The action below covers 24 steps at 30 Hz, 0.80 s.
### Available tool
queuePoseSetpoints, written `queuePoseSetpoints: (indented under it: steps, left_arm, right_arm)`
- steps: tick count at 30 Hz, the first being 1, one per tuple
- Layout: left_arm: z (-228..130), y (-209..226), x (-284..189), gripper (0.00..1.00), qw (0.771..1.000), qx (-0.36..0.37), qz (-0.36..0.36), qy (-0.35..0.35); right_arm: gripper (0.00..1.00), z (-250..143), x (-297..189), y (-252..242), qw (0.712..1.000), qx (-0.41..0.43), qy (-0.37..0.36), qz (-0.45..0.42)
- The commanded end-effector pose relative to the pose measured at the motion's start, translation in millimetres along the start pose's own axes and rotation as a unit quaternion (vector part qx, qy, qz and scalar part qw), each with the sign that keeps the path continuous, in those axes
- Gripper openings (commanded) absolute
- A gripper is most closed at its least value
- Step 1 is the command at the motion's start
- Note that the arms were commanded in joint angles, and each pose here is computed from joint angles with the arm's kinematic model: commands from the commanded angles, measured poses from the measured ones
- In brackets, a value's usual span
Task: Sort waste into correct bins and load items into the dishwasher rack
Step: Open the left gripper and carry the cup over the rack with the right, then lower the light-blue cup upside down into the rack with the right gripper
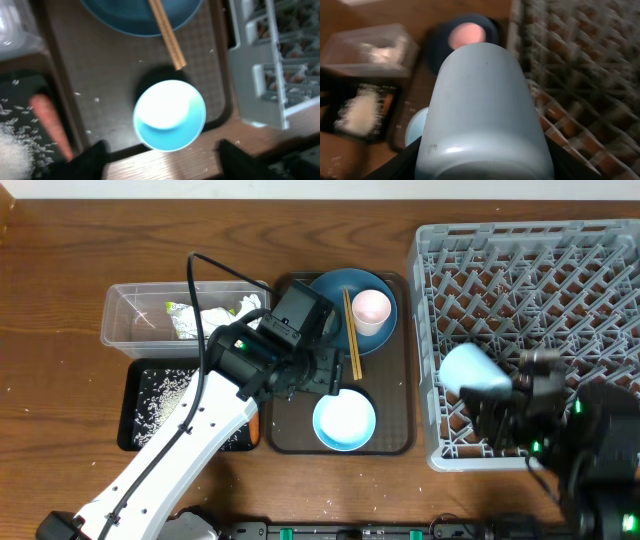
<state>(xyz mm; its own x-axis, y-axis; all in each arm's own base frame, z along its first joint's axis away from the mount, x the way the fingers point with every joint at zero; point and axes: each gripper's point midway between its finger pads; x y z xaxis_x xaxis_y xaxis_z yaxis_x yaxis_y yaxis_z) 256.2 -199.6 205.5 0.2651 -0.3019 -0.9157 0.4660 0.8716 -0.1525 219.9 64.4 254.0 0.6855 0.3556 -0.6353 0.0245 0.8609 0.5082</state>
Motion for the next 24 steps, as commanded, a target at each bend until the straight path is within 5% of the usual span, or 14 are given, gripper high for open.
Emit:
queuePoseSetpoints:
  steps: [1,8,19,24]
  left_arm:
    - [1,9,-1,0.84,1.0,-0.002,0.027,-0.005]
    - [1,9,-1,0.9,1.0,-0.002,0.027,-0.005]
    - [1,9,-1,0.95,1.0,-0.002,0.027,-0.005]
    - [1,9,-1,0.96,1.0,-0.002,0.027,-0.005]
  right_arm:
    - [0.49,35,2,-18,0.996,0.015,-0.013,-0.084]
    - [0.49,52,36,-39,0.984,0.021,0.069,-0.162]
    - [0.36,21,104,-74,0.957,0.048,0.199,-0.207]
    - [0.38,9,122,-83,0.946,0.04,0.239,-0.216]
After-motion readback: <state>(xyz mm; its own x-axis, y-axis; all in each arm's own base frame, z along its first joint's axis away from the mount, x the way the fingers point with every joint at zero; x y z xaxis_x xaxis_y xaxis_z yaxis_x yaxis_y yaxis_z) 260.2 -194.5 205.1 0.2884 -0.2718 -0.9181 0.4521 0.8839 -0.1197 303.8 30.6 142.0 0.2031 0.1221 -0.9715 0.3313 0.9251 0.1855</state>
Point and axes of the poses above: each gripper's point midway between its finger pads, its own x axis out along the fingers, its own y axis along the line the jaws close on, z = x × y, and after that the axes turned 15 degrees about x, right-handed
